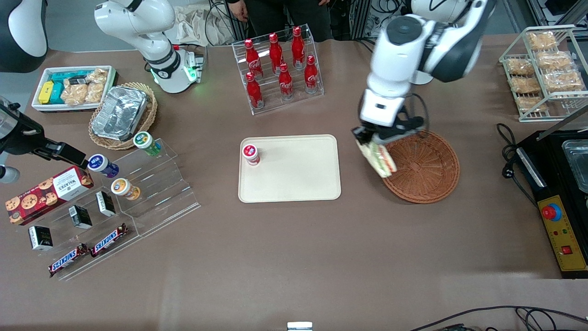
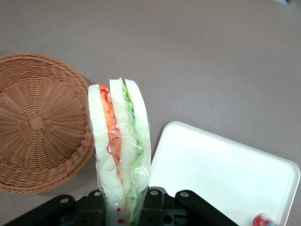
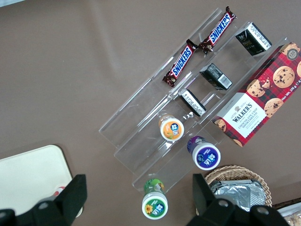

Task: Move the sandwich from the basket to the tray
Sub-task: 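Carry the sandwich over the cream tray and lower it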

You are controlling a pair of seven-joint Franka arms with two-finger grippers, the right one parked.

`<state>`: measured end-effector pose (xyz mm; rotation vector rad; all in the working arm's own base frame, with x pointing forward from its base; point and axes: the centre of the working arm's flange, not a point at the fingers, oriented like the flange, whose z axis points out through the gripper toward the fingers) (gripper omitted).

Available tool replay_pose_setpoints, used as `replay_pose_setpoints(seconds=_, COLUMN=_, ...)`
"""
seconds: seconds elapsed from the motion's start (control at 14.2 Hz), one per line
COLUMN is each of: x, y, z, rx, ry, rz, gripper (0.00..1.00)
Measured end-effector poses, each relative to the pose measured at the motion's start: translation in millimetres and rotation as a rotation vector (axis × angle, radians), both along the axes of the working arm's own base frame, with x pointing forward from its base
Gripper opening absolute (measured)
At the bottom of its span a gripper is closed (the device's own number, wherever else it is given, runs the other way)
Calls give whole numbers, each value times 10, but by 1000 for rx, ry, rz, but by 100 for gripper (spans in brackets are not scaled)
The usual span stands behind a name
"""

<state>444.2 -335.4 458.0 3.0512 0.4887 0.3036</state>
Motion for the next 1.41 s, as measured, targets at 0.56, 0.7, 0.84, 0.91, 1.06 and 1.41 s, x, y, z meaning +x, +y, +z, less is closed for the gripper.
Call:
replay_pose_setpoints(seconds=0.56, x=-381, y=-905, z=-1152, rx=99, ry=55, rz=-298, gripper=20)
replay_pose_setpoints(seconds=0.7, x=-330, y=-955, z=-1571, rx=80, ry=69, rz=-347, gripper=20)
replay_pose_setpoints(seconds=0.84, x=-300, y=-969, z=-1913, rx=52, ry=79, rz=-389, gripper=20)
replay_pose_setpoints(seconds=0.91, x=-293, y=-972, z=-2046, rx=43, ry=84, rz=-402, gripper=20)
replay_pose_setpoints(seconds=1.06, x=-300, y=-978, z=-2216, rx=40, ry=89, rz=-421, gripper=20)
replay_pose_setpoints(seconds=1.41, x=-306, y=-984, z=-2267, rx=45, ry=91, rz=-433, gripper=35)
